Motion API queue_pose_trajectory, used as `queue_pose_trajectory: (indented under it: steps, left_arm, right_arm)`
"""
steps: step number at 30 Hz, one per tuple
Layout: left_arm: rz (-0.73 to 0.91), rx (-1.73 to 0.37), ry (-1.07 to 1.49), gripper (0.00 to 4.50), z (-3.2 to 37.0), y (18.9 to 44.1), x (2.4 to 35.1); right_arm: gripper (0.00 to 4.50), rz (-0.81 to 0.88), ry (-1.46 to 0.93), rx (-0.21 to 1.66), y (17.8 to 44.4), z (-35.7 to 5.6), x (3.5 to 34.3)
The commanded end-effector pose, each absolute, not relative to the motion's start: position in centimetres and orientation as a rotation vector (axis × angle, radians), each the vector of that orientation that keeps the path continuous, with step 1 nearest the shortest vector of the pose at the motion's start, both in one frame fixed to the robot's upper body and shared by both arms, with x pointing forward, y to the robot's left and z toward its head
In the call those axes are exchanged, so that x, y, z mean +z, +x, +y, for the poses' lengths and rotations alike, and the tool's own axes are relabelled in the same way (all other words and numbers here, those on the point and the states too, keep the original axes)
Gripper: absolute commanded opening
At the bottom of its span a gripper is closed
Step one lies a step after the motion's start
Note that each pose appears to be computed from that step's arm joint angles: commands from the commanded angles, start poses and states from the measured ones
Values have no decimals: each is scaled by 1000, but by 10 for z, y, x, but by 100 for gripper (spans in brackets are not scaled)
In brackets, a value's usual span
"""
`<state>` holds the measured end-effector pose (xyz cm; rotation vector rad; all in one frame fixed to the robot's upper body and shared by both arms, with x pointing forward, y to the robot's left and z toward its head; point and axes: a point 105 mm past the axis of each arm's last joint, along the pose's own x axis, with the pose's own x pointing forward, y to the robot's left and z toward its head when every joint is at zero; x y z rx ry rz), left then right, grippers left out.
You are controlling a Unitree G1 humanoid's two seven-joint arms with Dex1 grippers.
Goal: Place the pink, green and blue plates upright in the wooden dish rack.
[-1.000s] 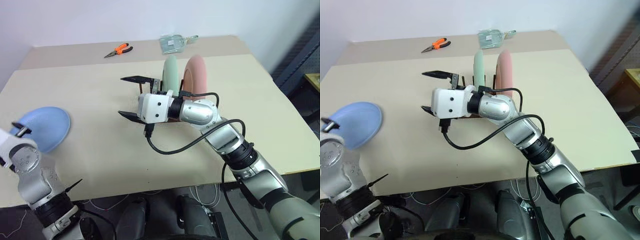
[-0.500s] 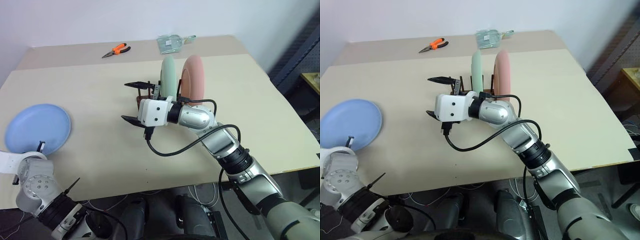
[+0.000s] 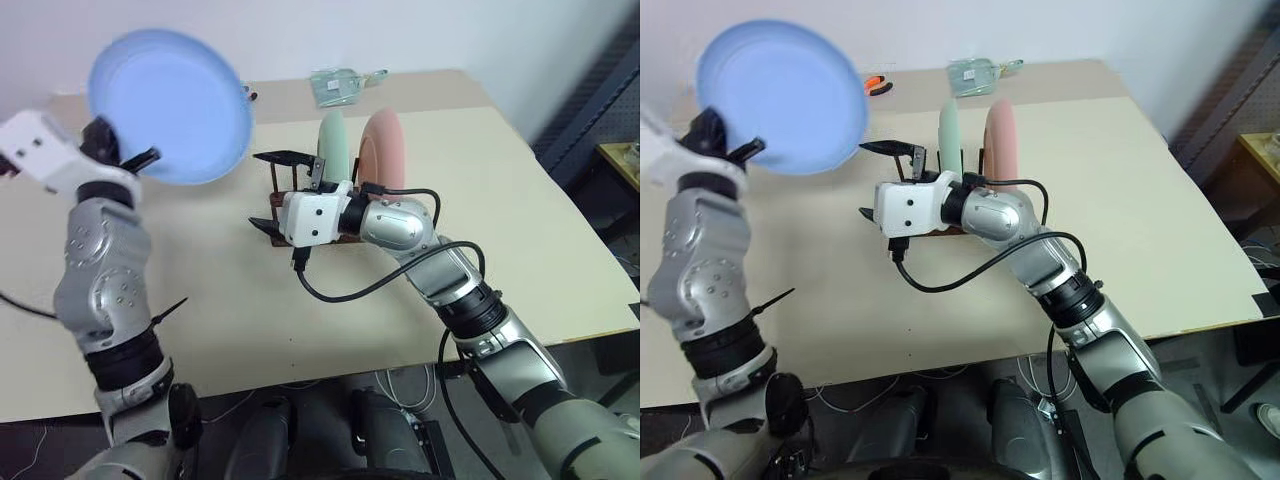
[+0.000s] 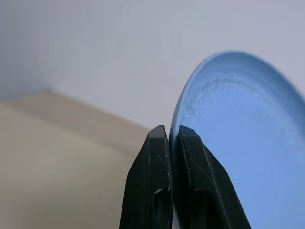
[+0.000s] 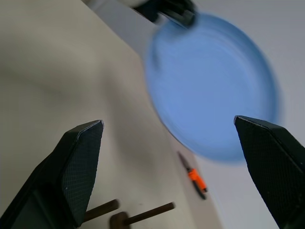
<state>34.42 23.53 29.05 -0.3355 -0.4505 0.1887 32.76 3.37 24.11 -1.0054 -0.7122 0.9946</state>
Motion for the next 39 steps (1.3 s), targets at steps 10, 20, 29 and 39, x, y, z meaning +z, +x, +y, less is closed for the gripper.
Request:
queue_pose_trajectory:
  steps: [10, 20, 29, 39]
  left_arm:
    - [-486, 23, -372, 15, 190, 337, 304]
    - [-624, -106, -476, 300, 187, 317, 328]
    - [-768, 493, -101, 405, 320, 291, 342]
    - [-286, 165, 134, 405, 248, 322, 189]
  right_arm:
    - [312, -790, -1205, 796, 365, 43, 265]
    - [0, -825, -1212, 808, 358, 48, 265]
    - [0, -925, -634, 727, 344, 30, 339]
    - [0, -398, 726, 1116, 314, 7, 362]
